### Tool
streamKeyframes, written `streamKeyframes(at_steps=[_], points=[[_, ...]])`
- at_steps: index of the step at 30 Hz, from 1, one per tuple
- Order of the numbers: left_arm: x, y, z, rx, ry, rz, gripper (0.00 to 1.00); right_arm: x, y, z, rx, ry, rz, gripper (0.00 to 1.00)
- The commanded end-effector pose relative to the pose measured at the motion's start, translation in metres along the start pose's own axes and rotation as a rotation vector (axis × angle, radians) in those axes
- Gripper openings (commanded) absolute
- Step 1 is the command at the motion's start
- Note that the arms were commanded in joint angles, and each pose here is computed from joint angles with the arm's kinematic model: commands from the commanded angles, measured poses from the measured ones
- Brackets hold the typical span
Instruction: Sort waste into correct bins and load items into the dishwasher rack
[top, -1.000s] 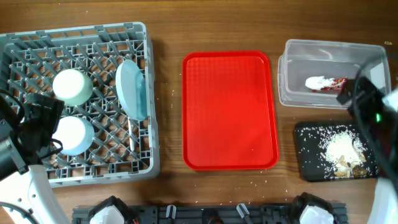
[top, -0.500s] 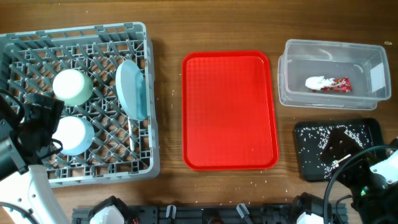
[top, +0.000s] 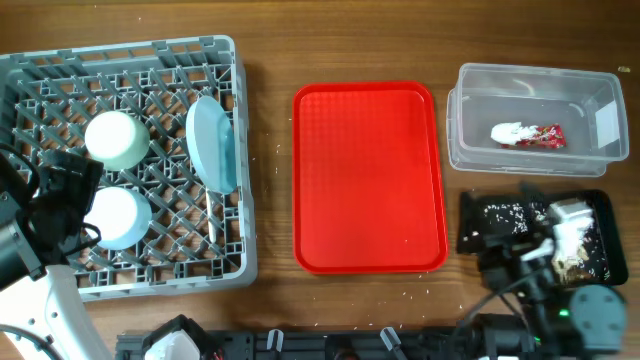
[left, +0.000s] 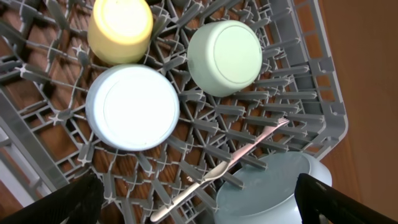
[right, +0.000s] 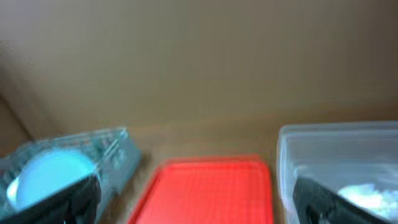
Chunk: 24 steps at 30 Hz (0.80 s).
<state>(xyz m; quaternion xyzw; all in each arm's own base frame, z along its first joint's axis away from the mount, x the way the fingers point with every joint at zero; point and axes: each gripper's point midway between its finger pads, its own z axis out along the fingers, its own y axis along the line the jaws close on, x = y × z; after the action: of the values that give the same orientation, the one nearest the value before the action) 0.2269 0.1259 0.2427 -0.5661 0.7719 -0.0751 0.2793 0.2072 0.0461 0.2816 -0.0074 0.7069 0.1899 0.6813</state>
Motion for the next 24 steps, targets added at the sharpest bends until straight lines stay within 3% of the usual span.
streamKeyframes(at_steps=[1, 6, 9, 12, 16, 24], points=[[-0.001, -0.001, -0.001, 0.007, -0.004, 0.01, 1.0, 0.041, -0.008, 0.013, -0.053, -0.042, 0.041, 1.0], [-0.001, -0.001, -0.001, 0.007, -0.004, 0.01, 1.0, 0.068, -0.037, 0.029, 0.013, -0.122, 0.047, 1.0], [-0.001, -0.001, -0.001, 0.007, -0.004, 0.01, 1.0, 0.072, -0.061, 0.027, 0.148, -0.135, 0.042, 1.0], [-0.001, -0.001, -0.001, 0.007, -0.004, 0.01, 1.0, 0.09, -0.076, 0.026, 0.228, -0.055, -0.063, 1.0], [-0.001, -0.001, -0.001, 0.007, -0.004, 0.01, 1.0, 0.09, -0.076, 0.026, 0.236, -0.032, -0.265, 1.0], [-0.001, -0.001, -0.001, 0.007, -0.004, 0.01, 1.0, 0.089, -0.076, 0.026, 0.236, -0.032, -0.28, 1.0]])
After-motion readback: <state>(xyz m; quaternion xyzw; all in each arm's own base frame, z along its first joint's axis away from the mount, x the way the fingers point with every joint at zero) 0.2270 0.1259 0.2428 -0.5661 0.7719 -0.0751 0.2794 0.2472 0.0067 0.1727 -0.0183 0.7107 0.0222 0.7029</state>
